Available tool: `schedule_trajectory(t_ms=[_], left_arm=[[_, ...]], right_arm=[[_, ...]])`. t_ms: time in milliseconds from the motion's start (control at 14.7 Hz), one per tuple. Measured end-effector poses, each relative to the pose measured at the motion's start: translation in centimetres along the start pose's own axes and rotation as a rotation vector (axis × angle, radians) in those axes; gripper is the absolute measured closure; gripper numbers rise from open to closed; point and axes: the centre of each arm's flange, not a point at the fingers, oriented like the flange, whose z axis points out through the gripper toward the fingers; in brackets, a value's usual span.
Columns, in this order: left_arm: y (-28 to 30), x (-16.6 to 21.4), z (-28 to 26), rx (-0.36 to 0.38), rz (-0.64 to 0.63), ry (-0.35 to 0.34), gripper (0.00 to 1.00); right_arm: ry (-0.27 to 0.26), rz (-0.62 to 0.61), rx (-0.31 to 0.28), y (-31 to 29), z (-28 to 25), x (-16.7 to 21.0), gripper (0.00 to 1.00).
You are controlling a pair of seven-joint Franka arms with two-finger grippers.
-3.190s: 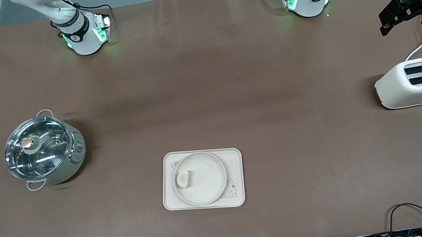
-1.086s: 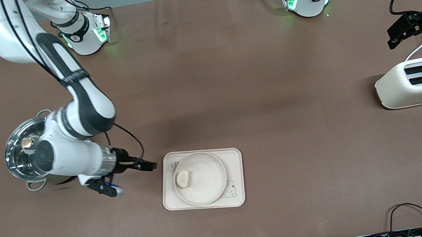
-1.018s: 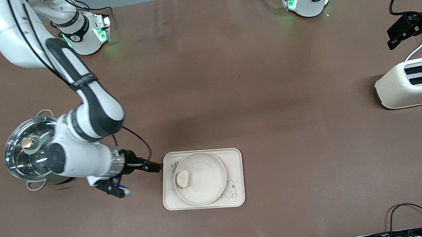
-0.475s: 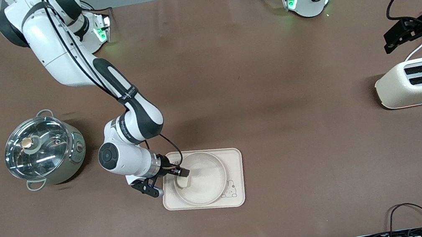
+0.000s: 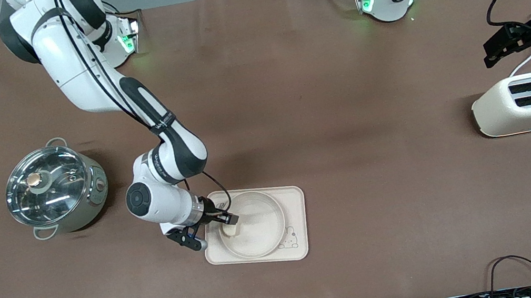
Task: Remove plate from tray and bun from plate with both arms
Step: 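Close the right gripper on the plate rim and lift it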
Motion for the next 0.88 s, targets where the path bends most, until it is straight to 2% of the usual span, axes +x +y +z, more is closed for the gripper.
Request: schedule_trajectory(t_ms=[679,814,882], left_arm=[[0.0,0.0,-0.1,0.0,0.0,0.004,0.0],[0.1,0.0,-0.1,0.0,0.001,0.004,0.0],[0.1,0.0,-0.1,0.0,0.002,0.004,0.0]], right_arm=[[-0.041,-0.059,-0.039,1.0,1.6,-1.3,0.37],[-0.043,-0.073,-0.04,0.9,1.7,-1.6,0.39],[-0.045,-0.076,-0.042,0.9,1.7,-1.7,0.48]])
